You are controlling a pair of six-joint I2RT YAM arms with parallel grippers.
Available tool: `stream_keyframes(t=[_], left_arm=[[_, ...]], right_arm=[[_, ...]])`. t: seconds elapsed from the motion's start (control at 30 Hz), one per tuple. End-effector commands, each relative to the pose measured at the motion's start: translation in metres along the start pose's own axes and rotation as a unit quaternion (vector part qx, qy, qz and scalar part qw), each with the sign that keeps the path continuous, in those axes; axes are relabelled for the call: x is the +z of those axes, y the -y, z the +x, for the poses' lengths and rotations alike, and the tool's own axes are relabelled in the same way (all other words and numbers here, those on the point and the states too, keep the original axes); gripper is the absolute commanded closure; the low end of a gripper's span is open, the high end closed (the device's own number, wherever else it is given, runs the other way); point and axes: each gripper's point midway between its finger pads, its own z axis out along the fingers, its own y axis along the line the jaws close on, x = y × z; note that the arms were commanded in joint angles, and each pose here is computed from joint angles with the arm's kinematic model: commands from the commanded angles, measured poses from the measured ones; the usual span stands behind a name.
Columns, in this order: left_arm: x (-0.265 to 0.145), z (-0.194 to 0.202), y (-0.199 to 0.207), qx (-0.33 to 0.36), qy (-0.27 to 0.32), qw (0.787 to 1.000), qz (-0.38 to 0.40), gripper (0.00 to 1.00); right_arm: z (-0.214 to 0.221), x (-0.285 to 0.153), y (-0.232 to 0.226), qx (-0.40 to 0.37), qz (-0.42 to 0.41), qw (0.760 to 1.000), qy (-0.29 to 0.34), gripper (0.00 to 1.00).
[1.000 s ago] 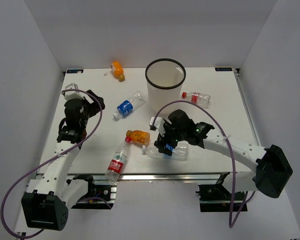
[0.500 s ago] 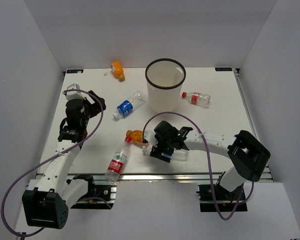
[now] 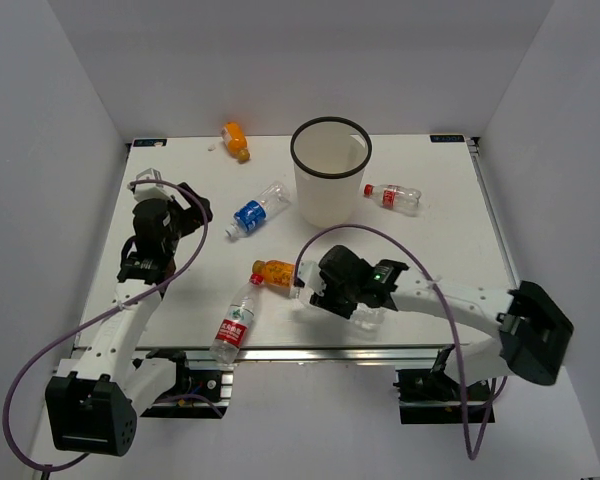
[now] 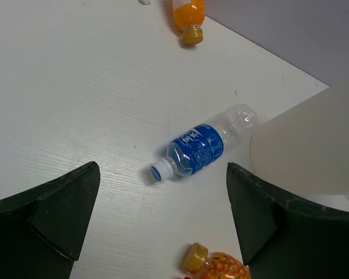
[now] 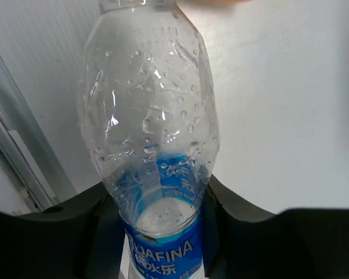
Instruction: Put the plastic bottles in the bin
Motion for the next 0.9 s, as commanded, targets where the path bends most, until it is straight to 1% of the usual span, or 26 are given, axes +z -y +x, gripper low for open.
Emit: stream_keyframes(t=[0.0,0.07,0.1,0.13,0.17,0.2,0.23,0.27,0.33,0.37,0.4,0.43,0.47,0.5,0.53,0.57,0.6,0.63,0.67,0.73,0.77,0.8,0.83,0.87], left_arm=[[0.003,-0.003,0.003,0.003,0.008,1.000,0.008,0.02],[0.005,-0.001,0.005,0.003,0.000,1.000,0.012,0.02],[0.005,0.000,0.004,0.003,-0.002,1.000,0.010,0.02],[0.005,0.000,0.003,0.002,-0.004,1.000,0.007,0.02],[0.006,0.003,0.002,0.001,-0.007,1.000,0.006,0.02],[0.006,0.004,0.003,-0.002,-0.008,1.000,0.009,0.02],[0.006,0.008,0.003,-0.003,-0.012,1.000,0.013,0.02],[0.006,0.009,0.004,-0.007,-0.012,1.000,0.015,0.02],[0.007,0.011,0.007,-0.012,-0.018,0.999,0.024,0.02],[0.007,0.013,0.009,-0.017,-0.021,0.999,0.028,0.02],[0.007,0.015,0.010,-0.021,-0.024,0.999,0.031,0.02],[0.007,0.018,0.012,-0.025,-0.029,0.999,0.036,0.02],[0.007,0.023,0.013,-0.033,-0.037,0.998,0.042,0.02],[0.007,0.027,0.014,-0.036,-0.043,0.997,0.044,0.02],[0.006,0.030,0.012,-0.040,-0.046,0.997,0.042,0.02],[0.006,0.036,0.010,-0.047,-0.055,0.997,0.037,0.02],[0.006,0.040,0.008,-0.052,-0.061,0.996,0.034,0.02],[0.006,0.044,0.006,-0.056,-0.067,0.996,0.030,0.02],[0.004,0.051,0.010,-0.064,-0.083,0.994,0.040,0.02],[0.002,0.061,0.007,-0.072,-0.098,0.992,0.035,0.02],[0.002,0.065,0.005,-0.084,-0.105,0.991,0.029,0.02],[0.001,0.066,0.005,-0.093,-0.112,0.989,0.022,0.02],[-0.004,0.074,0.003,-0.095,-0.135,0.986,0.015,0.02],[-0.007,0.078,0.007,-0.096,-0.148,0.984,0.024,0.02]], right_arm=[[-0.049,-0.046,0.022,0.002,0.057,0.993,0.106,0.80],[-0.089,-0.074,0.042,-0.017,0.106,0.975,0.194,0.86],[-0.106,-0.103,0.057,-0.013,0.148,0.958,0.246,0.88],[-0.133,-0.130,0.072,-0.022,0.186,0.932,0.309,0.86],[-0.146,-0.151,0.081,-0.024,0.209,0.914,0.346,0.86],[-0.160,-0.185,0.099,-0.015,0.246,0.887,0.390,0.85],[-0.177,-0.216,0.114,-0.008,0.278,0.854,0.439,0.83],[-0.191,-0.245,0.126,-0.001,0.297,0.831,0.470,0.83],[-0.196,-0.287,0.165,0.045,0.347,0.783,0.514,0.85],[-0.207,-0.296,0.180,0.087,0.336,0.760,0.550,0.86],[-0.205,-0.326,0.210,0.114,0.363,0.729,0.569,0.86],[-0.205,-0.336,0.226,0.136,0.373,0.711,0.581,0.86],[-0.203,-0.333,0.255,0.167,0.385,0.692,0.588,0.86],[-0.209,-0.351,0.269,0.171,0.394,0.671,0.604,0.85],[-0.212,-0.354,0.280,0.178,0.401,0.659,0.611,0.85],[-0.214,-0.338,0.303,0.189,0.402,0.657,0.610,0.85],[-0.224,-0.353,0.310,0.185,0.402,0.642,0.626,0.84],[-0.227,-0.350,0.320,0.193,0.400,0.637,0.631,0.84],[-0.230,-0.328,0.336,0.201,0.390,0.648,0.623,0.82],[-0.239,-0.325,0.346,0.211,0.373,0.643,0.635,0.79],[-0.239,-0.306,0.354,0.221,0.364,0.653,0.627,0.79],[-0.241,-0.298,0.355,0.230,0.349,0.656,0.629,0.78],[-0.237,-0.282,0.359,0.239,0.346,0.661,0.621,0.75],[-0.235,-0.276,0.362,0.244,0.347,0.660,0.620,0.75]])
